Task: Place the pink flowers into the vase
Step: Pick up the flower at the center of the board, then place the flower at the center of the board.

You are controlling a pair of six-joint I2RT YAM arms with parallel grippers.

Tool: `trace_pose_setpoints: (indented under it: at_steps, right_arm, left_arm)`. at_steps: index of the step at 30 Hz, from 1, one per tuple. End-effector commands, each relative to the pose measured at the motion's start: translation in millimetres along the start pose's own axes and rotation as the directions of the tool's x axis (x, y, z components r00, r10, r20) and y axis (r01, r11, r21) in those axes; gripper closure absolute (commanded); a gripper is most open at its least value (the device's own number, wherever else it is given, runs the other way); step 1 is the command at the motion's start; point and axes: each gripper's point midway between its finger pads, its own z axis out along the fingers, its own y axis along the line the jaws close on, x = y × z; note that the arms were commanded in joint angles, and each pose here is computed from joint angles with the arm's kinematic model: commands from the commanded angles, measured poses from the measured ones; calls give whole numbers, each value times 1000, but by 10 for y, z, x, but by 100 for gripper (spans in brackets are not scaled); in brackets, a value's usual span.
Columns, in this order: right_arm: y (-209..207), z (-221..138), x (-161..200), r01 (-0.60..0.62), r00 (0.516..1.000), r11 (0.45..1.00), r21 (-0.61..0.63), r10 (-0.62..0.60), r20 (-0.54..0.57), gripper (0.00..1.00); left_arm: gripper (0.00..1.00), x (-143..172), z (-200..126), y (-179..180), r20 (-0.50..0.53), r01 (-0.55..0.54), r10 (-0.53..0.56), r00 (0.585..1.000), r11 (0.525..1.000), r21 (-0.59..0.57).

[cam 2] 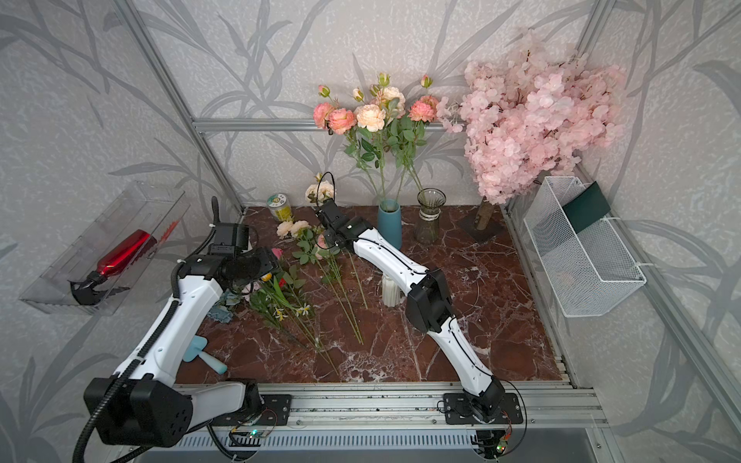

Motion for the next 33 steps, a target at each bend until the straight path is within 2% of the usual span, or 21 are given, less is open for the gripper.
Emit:
trace_pose_setpoints:
  at_steps: [1, 16, 18, 22, 25, 33]
  right_arm:
    - [1, 237, 296, 48, 994, 999, -4, -49, -97, 100]
    - [76, 690, 767, 70, 976, 998, 0, -69, -208, 100]
    - [60, 707, 783, 74, 973, 997, 10, -70, -219, 90]
    - [65, 582, 652, 60, 979, 998, 5, -58, -195, 74]
    - [86, 391, 459, 65, 988, 998, -8, -66, -137, 68]
    - [150, -324, -44, 72, 997, 992, -101, -69, 29, 65]
  left_arm:
    - [29, 28, 26, 18, -7, 5, -5, 1000, 1000, 4]
    - [29, 34, 31, 15, -8, 7, -7, 1000, 1000, 6]
    - [29, 46, 41, 15, -12, 9, -9, 1000, 1000, 8]
    - [37, 106, 114, -125, -57, 5, 0, 998, 997, 75]
    - [36, 132, 157, -185, -81, -7, 13, 997, 997, 73]
    - [33, 194, 192, -355, -94, -55, 60, 994, 997, 52]
